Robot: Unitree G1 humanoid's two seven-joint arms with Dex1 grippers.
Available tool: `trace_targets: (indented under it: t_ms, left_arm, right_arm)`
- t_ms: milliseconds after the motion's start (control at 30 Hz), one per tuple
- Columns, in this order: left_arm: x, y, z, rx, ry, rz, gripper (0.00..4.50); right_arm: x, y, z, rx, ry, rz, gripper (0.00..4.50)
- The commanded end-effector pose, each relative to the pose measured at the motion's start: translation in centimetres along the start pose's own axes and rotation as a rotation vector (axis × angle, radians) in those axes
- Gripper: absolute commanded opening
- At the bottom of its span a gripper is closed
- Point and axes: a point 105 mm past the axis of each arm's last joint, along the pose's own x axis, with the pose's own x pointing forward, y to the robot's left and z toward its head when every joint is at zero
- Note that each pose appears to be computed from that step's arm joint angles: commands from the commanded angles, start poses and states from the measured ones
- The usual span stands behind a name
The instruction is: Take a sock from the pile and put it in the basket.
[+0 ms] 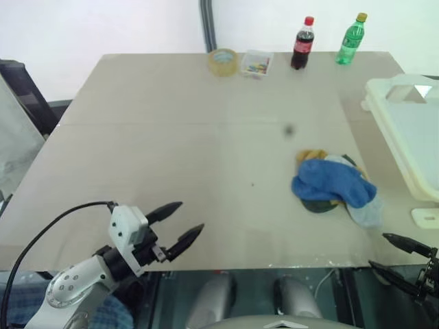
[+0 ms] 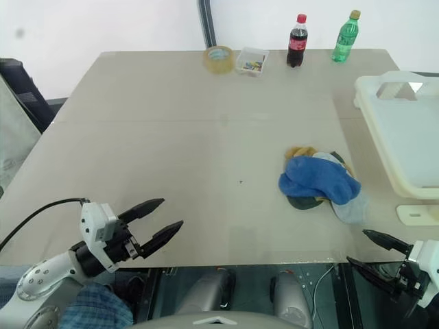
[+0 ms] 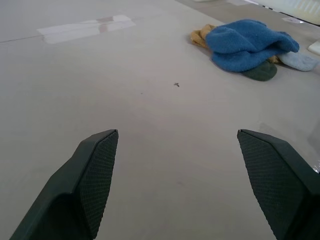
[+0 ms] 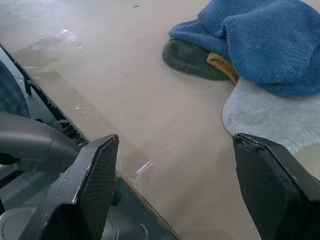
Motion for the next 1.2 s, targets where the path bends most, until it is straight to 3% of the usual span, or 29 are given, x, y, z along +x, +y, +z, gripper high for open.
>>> trace_targets:
  t_ms: [33,767,1200]
  left_arm:
    - [-0.3,-0.1,0.3,0.028,-0.026,-0.005,4.14]
    - [-2.1,0.5,-3.0,0.038,-0.056,-0.042,4.14]
    - [-2.1,0.6,-2.9,0.039,-0.088,-0.06,4.14]
  right_arm:
    - [-0.3,-0.4,0.7,-0.03,-0.016,-0.016,3.7]
    - [0.3,-0.4,0.8,-0.039,-0.023,-0.007,3.7]
    - [1.9,0.0,2.3,-0.072,-0.067,0.031,3.7]
